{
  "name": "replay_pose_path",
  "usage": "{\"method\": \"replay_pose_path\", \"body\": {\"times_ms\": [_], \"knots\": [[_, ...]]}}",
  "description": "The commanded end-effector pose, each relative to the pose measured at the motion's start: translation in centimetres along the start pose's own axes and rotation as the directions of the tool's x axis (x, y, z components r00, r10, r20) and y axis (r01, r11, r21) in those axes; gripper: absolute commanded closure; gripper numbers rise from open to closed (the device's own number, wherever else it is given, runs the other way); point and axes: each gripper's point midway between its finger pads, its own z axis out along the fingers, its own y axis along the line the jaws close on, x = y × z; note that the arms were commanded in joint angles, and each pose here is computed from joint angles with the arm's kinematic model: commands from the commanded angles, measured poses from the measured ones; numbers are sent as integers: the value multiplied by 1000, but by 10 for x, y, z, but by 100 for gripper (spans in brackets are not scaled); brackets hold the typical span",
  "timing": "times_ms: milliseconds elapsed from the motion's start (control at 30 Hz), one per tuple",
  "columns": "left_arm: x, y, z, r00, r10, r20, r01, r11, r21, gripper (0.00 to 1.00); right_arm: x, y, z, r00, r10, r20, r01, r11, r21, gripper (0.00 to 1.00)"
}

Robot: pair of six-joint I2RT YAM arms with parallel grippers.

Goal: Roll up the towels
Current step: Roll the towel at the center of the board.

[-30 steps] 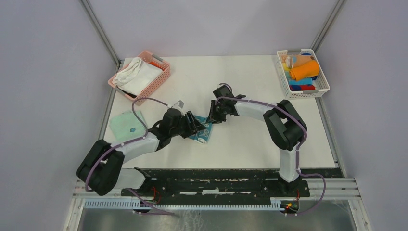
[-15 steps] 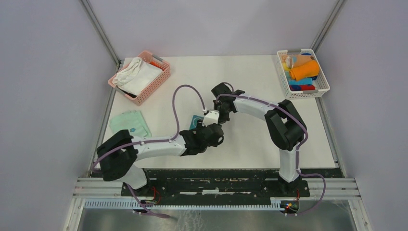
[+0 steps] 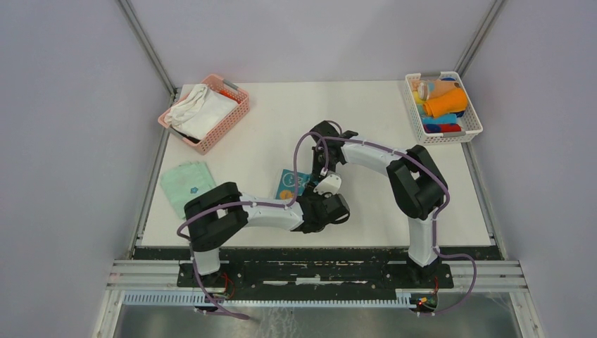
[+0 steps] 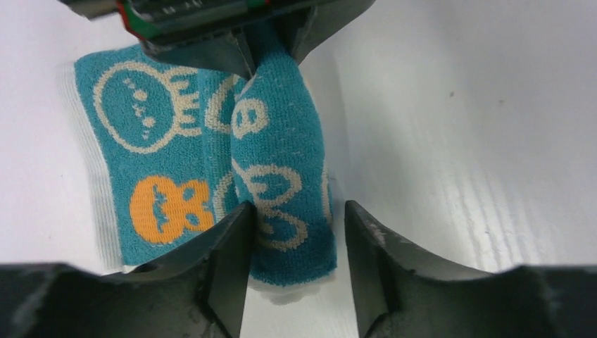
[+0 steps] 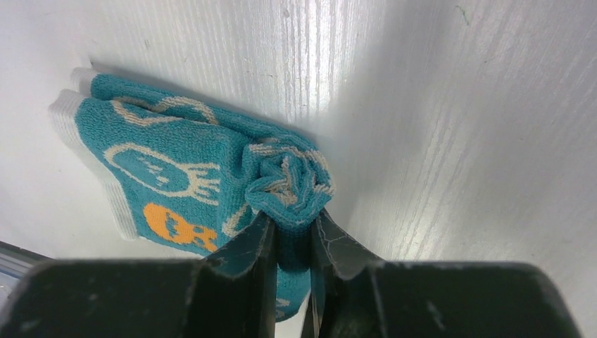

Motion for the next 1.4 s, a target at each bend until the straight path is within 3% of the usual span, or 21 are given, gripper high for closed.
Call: {"method": "replay_pose_path", "body": {"times_ms": [0, 167, 300, 533, 633, 833, 933, 1067, 1167, 1267, 1367], "knots": [[3, 4, 6, 1000, 5, -12, -5, 998, -67, 49, -6, 8, -4, 1000, -19, 9, 19, 1000, -16, 76], [3, 12, 3, 998, -51, -22, 50, 998, -42, 63, -16, 26, -15, 998, -20, 52, 25, 993, -111, 73], [4, 9, 4, 966, -238, -97, 252, 952, 176, 73, -25, 45, -32, 995, -14, 98, 37, 972, -233, 67], [-6, 26, -5, 814, -536, -224, 573, 675, 465, 84, -43, 61, -56, 981, 84, 174, 8, 881, -472, 49], [-7, 35, -8, 708, -638, -303, 685, 513, 517, 85, -43, 63, -56, 982, 96, 163, 3, 853, -523, 40], [-4, 43, -12, 521, -717, -464, 803, 225, 552, 85, -32, 68, -34, 987, 125, 103, -39, 800, -598, 32], [-2, 46, -11, 451, -730, -514, 830, 131, 543, 85, -26, 69, -18, 989, 139, 59, -73, 780, -621, 31], [10, 47, -3, 409, -732, -545, 860, 110, 498, 83, -19, 72, 3, 991, 130, 10, -96, 778, -621, 32], [16, 47, 1, 407, -727, -553, 870, 124, 477, 82, -11, 62, 22, 992, 130, -12, -113, 812, -573, 35], [21, 48, 6, 431, -721, -543, 871, 177, 458, 78, -2, 46, 36, 991, 130, -29, -128, 861, -492, 44], [26, 55, 9, 492, -717, -494, 853, 283, 438, 68, 2, 27, 40, 994, 111, -22, -111, 923, -368, 56]]}}
